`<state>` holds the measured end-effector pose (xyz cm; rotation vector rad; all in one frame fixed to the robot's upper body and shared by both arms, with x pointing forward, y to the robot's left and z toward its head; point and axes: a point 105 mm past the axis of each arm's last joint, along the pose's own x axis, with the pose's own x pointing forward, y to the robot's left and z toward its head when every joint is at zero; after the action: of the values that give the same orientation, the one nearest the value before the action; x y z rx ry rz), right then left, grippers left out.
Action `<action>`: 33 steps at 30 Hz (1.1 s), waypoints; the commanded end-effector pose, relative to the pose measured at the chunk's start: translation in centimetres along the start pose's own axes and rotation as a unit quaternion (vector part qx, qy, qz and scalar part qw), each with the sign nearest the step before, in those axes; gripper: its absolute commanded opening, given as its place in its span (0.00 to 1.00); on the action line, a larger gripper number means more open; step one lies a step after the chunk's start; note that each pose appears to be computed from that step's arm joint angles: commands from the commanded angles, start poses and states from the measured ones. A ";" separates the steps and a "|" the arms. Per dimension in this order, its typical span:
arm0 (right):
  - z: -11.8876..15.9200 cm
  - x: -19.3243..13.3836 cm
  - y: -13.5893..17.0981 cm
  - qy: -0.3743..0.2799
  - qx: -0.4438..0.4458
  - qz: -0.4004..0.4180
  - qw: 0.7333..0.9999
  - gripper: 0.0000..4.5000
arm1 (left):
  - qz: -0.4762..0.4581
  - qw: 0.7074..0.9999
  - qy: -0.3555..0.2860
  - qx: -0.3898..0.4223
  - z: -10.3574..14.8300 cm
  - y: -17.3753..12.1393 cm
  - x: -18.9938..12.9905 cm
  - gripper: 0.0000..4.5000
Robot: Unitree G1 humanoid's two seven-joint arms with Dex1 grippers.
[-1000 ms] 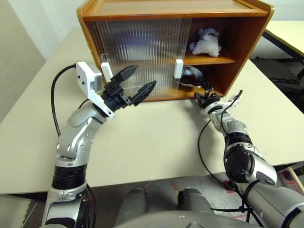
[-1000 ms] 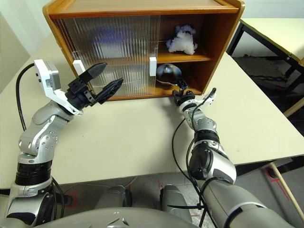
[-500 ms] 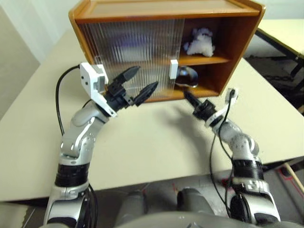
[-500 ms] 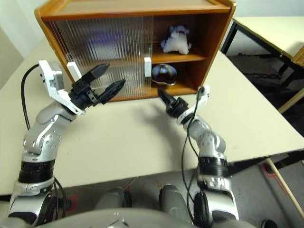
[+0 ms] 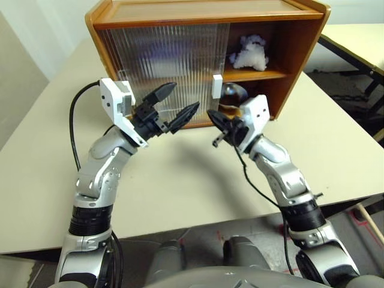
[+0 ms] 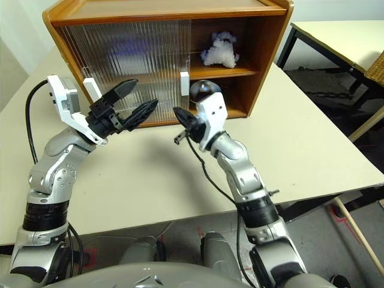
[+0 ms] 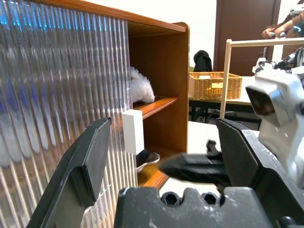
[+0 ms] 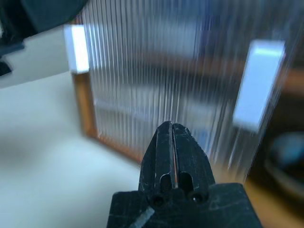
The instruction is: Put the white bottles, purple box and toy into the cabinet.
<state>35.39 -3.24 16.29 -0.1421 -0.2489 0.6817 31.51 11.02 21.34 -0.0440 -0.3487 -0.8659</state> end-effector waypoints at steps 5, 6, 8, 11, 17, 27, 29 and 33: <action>-0.9 2.7 -0.7 0.017 -0.031 -0.044 0.998 0.01 | 0.008 1.000 0.002 0.005 -0.1 0.3 -0.1 1.00; -1.0 3.0 -1.2 0.019 -0.034 -0.060 0.997 0.01 | 0.009 1.000 0.001 0.005 -0.1 0.3 -0.1 1.00; -1.1 3.3 -1.9 0.022 -0.044 -0.092 0.995 0.01 | 0.011 1.000 0.000 0.006 0.0 0.3 0.0 1.00; -1.3 3.4 -2.8 0.027 -0.052 -0.129 0.990 0.01 | 0.012 1.000 -0.001 0.006 0.0 0.3 0.0 1.00; -0.9 2.9 -4.4 0.020 -0.065 -0.186 0.980 0.01 | 0.013 1.000 -0.002 0.006 0.0 0.3 0.0 1.00; -1.2 0.3 -7.4 0.026 -0.072 -0.292 0.953 0.01 | 0.009 1.000 -0.003 0.002 -0.2 0.1 0.3 1.00; -1.4 -0.1 -8.2 0.030 -0.066 -0.311 0.948 0.01 | 0.008 1.000 -0.003 0.001 -0.2 0.1 0.3 1.00; -2.0 -1.1 -10.5 0.047 -0.035 -0.366 0.929 0.01 | 0.007 1.000 -0.003 0.002 -0.2 0.2 0.3 1.00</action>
<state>40.97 -10.25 17.07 -0.1666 -0.2604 -0.0036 31.59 10.89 21.46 -0.0528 -0.3635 -0.8535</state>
